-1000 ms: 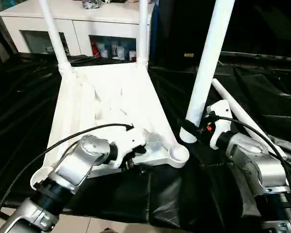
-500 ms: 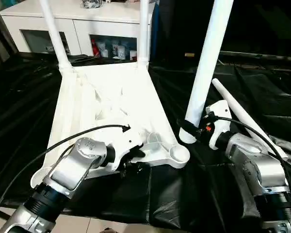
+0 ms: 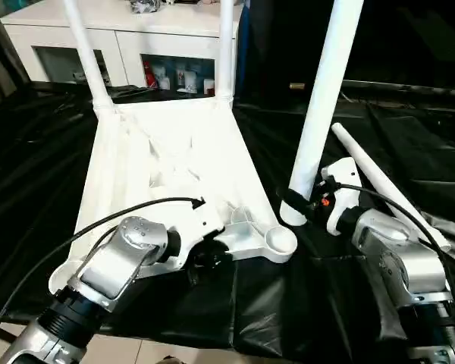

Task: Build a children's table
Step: Move table base

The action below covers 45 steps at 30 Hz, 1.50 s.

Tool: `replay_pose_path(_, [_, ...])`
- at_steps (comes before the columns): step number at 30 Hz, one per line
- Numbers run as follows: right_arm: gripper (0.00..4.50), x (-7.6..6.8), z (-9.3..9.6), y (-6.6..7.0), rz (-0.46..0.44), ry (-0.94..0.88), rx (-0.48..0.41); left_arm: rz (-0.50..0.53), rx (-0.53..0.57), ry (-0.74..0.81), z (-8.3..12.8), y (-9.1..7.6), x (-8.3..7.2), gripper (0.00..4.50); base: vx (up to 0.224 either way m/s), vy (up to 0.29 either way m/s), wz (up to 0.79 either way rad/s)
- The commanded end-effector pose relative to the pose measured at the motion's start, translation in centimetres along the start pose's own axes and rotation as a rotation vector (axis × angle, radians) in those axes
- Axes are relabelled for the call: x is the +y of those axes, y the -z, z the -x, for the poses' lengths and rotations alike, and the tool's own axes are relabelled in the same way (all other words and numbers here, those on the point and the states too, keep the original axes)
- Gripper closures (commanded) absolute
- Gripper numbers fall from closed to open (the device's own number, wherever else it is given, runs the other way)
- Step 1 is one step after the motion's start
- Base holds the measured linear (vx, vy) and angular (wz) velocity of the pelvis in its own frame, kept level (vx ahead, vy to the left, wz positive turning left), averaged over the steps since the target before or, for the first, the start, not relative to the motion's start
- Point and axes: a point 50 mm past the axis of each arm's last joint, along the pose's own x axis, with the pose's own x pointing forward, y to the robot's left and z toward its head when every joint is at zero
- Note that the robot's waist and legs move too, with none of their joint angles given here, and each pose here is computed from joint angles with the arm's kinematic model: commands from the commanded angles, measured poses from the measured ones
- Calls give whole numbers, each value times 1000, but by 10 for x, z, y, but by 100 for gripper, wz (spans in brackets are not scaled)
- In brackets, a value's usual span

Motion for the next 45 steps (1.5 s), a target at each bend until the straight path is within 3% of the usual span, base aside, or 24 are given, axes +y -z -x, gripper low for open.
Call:
replay_pose_path(1, [257, 2, 1, -5, 17, -7, -20, -8, 55, -95, 6, 7, 9, 425, 0, 0, 0])
replay_pose_path(8, [257, 2, 1, -5, 17, -9, -20, 19, 82, -316, 18, 7, 33, 450, 0, 0, 0])
replay_pose_path(15, [257, 2, 1, -5, 17, -10, -20, 5, 54, -380, 21, 6, 41, 450, 0, 0, 0])
replay_pose_path(18, [257, 2, 0, -5, 15, -10, -20, -111, -37, -345, 20, -2, 41, 450, 0, 0, 0])
replay_pose_path(20, [257, 3, -1, -5, 11, -21, -20, -179, -121, -240, 18, -6, 34, 450, 0, 0, 0])
replay_pose_path(29, [257, 15, -16, -16, -11, -177, -70, -84, -223, -62, 15, 3, 25, 450, 0, 0, 0])
replay_pose_path(32, [257, 21, -28, -15, -29, -244, -67, -83, -224, -72, 11, 6, 28, 450, 0, 0, 0])
replay_pose_path(45, [257, 22, -61, -5, -20, -252, 3, -75, -211, -55, 10, 8, 34, 450, 0, 0, 0])
